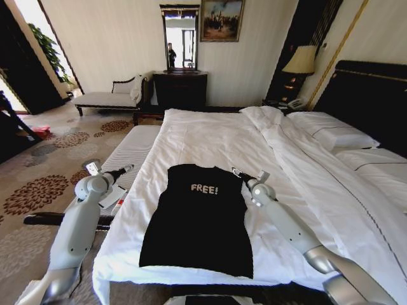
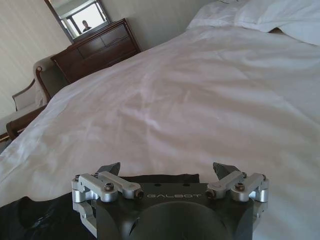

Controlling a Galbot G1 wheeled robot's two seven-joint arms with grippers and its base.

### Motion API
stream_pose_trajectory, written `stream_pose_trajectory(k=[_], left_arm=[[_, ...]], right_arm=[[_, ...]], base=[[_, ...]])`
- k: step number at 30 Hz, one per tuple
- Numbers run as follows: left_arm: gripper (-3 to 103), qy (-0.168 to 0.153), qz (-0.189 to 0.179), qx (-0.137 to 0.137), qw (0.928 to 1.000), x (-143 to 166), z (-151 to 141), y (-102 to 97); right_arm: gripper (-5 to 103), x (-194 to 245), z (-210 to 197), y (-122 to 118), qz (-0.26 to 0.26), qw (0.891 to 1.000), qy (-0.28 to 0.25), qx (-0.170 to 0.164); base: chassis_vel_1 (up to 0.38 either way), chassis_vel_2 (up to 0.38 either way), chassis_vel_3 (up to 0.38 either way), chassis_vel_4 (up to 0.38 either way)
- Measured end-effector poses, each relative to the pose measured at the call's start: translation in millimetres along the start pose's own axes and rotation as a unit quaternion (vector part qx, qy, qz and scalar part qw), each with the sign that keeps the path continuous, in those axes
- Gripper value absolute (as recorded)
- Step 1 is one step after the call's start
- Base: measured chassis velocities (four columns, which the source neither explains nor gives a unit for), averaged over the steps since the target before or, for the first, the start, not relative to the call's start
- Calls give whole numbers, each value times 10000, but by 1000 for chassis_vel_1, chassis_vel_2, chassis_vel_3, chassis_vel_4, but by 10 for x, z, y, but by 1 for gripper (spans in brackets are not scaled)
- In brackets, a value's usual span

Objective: Fold the clothes on the bed.

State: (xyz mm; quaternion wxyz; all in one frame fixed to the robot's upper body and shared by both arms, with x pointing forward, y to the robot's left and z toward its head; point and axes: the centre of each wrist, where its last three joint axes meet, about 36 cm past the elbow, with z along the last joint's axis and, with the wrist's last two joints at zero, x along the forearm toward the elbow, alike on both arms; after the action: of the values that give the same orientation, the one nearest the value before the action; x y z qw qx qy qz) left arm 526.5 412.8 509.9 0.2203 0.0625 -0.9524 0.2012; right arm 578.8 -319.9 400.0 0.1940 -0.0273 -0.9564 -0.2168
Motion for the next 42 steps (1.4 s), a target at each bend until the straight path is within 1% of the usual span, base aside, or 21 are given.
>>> stream_pose_trajectory(k=[1, 2, 5, 6, 10, 14, 16, 18, 19, 20, 21, 22, 23, 25, 27, 28, 31, 33, 37, 39, 42], left_arm=[[100, -21, 27, 25, 10000, 37, 2, 5], [100, -21, 27, 25, 10000, 37, 2, 5], [100, -57, 129, 93, 9999, 123, -9, 5], [100, -71, 158, 103, 9998, 160, -19, 9], [100, -95, 180, 91, 9998, 219, -31, 19], [100, -131, 172, 57, 9998, 328, -35, 38], [100, -131, 158, 51, 9998, 339, -32, 43], [100, -137, 138, 45, 9998, 353, -34, 52], [100, -137, 138, 45, 9998, 353, -34, 52], [100, -142, 132, 43, 9998, 357, -38, 54], [100, -146, 127, 42, 9998, 360, -41, 56], [100, -149, 121, 43, 9998, 363, -42, 58], [100, -150, 119, 42, 9998, 364, -42, 57], [100, -151, 120, 42, 9998, 365, -41, 56], [100, -149, 119, 47, 9998, 361, -33, 51], [100, -149, 119, 47, 9998, 361, -33, 51], [100, -136, 128, 62, 9998, 340, -17, 36], [100, -132, 129, 66, 9998, 332, -14, 32], [100, -126, 148, 82, 9998, 291, -7, 0], [100, -127, 155, 86, 9998, 286, -9, -6], [100, -114, 201, 100, 9997, 255, -19, -37]], right_arm=[[100, -30, 27, -68, 112, 9999, 47, 18], [100, -30, 27, -68, 112, 9999, 47, 18], [100, -108, 71, -172, 209, 9996, 167, -100], [100, -132, 78, -197, 195, 9994, 219, -163], [100, -169, 93, -239, 161, 9992, 287, -230], [100, -249, 110, -296, 14, 9981, 365, -494], [101, -253, 111, -299, -20, 9979, 385, -525], [91, -254, 113, -300, -107, 9977, 405, -538], [91, -254, 113, -300, -107, 9977, 405, -538], [86, -254, 115, -300, -142, 9976, 405, -535], [86, -254, 117, -300, -163, 9976, 406, -532], [75, -253, 120, -299, -188, 9976, 407, -529], [70, -253, 120, -296, -207, 9976, 403, -523], [70, -252, 120, -294, -222, 9976, 396, -515], [58, -248, 119, -299, -247, 9978, 374, -491], [58, -248, 119, -299, -247, 9978, 374, -491], [42, -240, 124, -315, -274, 9980, 329, -458], [42, -239, 126, -318, -278, 9981, 321, -451], [21, -236, 128, -331, -287, 9985, 270, -375], [21, -235, 128, -333, -287, 9986, 263, -363], [5, -236, 109, -335, -306, 9989, 187, -305]], base=[[0, 0, 0, 0], [0, 0, 0, 0], [0, 0, 0, 0], [0, 0, 0, 0], [0, 0, 0, 0], [0, 0, 0, 0], [0, 0, 0, 0], [0, 0, 0, 0], [0, 0, 0, 0], [0, 0, 0, 0], [0, 0, 0, 0], [0, 0, 0, 0], [0, 0, 0, 0], [0, 0, 0, 0], [0, 0, 0, 0], [0, 0, 0, 0], [0, 0, 0, 0], [0, 0, 0, 0], [0, 0, 0, 0], [0, 0, 0, 0], [0, 0, 0, 0]])
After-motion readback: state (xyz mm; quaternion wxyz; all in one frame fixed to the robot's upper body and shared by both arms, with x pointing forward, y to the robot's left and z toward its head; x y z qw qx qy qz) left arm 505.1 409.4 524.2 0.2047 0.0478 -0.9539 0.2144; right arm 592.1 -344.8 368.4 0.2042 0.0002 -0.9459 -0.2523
